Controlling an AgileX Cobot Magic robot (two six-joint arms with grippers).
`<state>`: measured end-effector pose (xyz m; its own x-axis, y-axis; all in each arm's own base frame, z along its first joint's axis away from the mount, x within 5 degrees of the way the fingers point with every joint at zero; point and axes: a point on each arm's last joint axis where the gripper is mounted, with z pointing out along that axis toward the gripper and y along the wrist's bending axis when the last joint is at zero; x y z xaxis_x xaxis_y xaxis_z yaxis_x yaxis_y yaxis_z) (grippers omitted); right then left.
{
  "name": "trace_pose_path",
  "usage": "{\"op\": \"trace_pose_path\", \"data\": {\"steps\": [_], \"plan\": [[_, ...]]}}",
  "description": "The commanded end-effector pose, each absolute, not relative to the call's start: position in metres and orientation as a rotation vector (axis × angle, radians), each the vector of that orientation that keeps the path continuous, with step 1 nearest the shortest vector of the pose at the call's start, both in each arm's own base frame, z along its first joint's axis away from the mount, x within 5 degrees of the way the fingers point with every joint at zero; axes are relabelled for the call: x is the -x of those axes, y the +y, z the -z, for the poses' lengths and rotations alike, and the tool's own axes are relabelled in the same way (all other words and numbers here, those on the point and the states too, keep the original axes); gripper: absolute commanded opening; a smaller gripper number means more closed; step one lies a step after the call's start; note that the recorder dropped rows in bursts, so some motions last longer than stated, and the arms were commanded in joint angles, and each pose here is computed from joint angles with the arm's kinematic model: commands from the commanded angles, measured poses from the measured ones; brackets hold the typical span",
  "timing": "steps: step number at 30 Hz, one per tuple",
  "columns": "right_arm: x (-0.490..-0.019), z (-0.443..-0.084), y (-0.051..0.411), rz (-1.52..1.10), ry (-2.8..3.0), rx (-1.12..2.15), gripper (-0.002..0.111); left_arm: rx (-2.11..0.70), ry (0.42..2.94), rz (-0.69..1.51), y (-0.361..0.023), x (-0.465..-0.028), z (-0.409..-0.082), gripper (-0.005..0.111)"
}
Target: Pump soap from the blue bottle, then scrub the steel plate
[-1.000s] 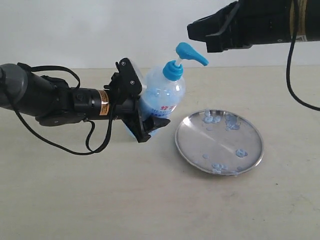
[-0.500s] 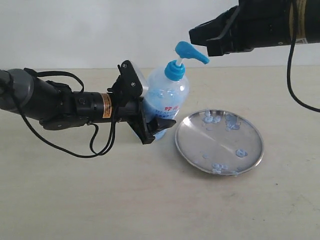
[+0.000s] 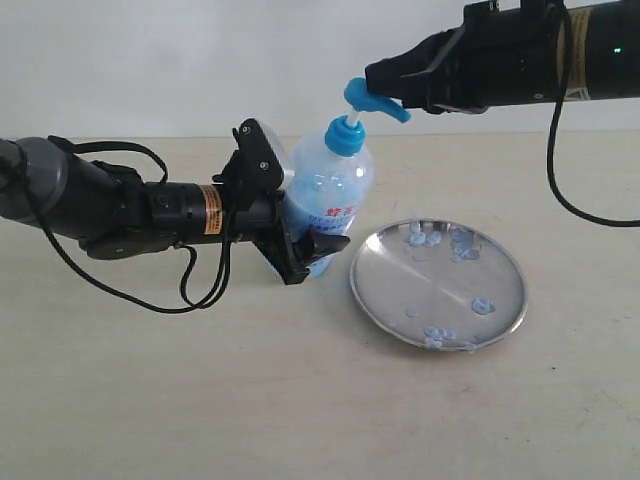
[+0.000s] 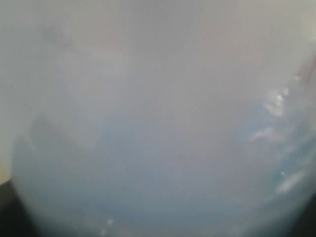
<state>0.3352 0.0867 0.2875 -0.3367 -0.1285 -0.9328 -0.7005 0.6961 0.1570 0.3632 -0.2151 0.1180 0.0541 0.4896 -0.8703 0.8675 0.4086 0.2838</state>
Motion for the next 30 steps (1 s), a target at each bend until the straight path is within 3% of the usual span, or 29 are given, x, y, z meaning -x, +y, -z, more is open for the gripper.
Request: {"op": "trace_pose_path", "data": {"steps": [1, 3, 16, 23, 30], "plan": [[-0.341, -0.26, 0.085, -0.638, 1.96, 0.681, 0.004, -1.223, 1.539, 0.464, -0.219, -0.363, -0.127, 0.004], [-0.344, -0.255, 0.084, -0.637, 1.978, 0.673, 0.0, -1.223, 1.539, 0.464, -0.219, -0.363, -0.127, 0.004], [-0.351, -0.241, 0.081, -0.585, 2.028, 0.648, 0.0, -1.24, 1.533, 0.464, -0.219, -0.362, -0.126, 0.004], [-0.35, -0.241, 0.082, -0.587, 2.021, 0.672, 0.0, -1.296, 1.502, 0.491, -0.237, -0.35, -0.125, 0.004], [-0.351, -0.271, 0.071, -0.374, 1.905, 0.637, 0.0, -1.112, 1.574, 0.505, -0.236, -0.358, -0.131, 0.004]]}}
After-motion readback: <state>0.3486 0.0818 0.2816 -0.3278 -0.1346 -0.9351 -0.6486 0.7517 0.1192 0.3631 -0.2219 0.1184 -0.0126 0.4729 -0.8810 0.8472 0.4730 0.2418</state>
